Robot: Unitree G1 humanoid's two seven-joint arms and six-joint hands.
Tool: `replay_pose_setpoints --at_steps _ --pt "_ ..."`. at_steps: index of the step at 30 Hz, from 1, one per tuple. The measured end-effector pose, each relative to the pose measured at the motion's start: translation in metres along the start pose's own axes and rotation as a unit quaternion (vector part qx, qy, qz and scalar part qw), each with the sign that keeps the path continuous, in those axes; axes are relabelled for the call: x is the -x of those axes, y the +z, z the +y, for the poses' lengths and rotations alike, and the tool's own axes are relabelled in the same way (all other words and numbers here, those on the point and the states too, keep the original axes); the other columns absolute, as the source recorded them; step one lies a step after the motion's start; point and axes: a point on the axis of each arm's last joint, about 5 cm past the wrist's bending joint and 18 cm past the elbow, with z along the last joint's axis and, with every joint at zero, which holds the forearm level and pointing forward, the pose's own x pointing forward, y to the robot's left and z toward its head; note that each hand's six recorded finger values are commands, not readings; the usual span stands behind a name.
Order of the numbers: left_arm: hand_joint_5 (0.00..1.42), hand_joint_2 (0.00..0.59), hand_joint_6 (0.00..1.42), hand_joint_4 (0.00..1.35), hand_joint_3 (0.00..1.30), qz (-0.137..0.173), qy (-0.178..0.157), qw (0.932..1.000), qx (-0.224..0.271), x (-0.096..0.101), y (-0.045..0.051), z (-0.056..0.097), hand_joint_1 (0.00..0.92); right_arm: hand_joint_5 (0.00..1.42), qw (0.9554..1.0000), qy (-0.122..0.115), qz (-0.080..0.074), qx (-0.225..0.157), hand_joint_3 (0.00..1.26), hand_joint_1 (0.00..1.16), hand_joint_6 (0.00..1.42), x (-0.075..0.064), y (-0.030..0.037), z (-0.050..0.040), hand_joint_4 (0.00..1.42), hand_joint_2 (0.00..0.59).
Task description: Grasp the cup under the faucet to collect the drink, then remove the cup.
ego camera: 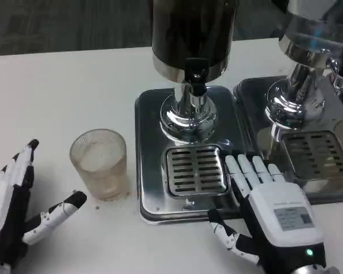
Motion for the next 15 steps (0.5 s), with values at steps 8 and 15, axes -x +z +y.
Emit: replay_pose_setpoints --at_steps 8,15 --pt "0.0 0.0 0.0 0.0 0.0 -0.013 -0.018 0.9997 0.004 -0.015 0.0068 -0.008 0.094 0.0 0.9998 0.006 0.018 -0.005 0.03 0.34 0.03 0.004 0.0021 0.0028 0.0 0.432" --pt "0.0 0.0 0.0 0.0 0.0 -0.013 -0.023 0.9994 0.021 -0.024 0.0119 -0.017 0.178 0.0 0.9995 0.009 0.026 -0.013 0.03 0.36 0.06 0.006 0.0057 0.005 0.0 0.419"
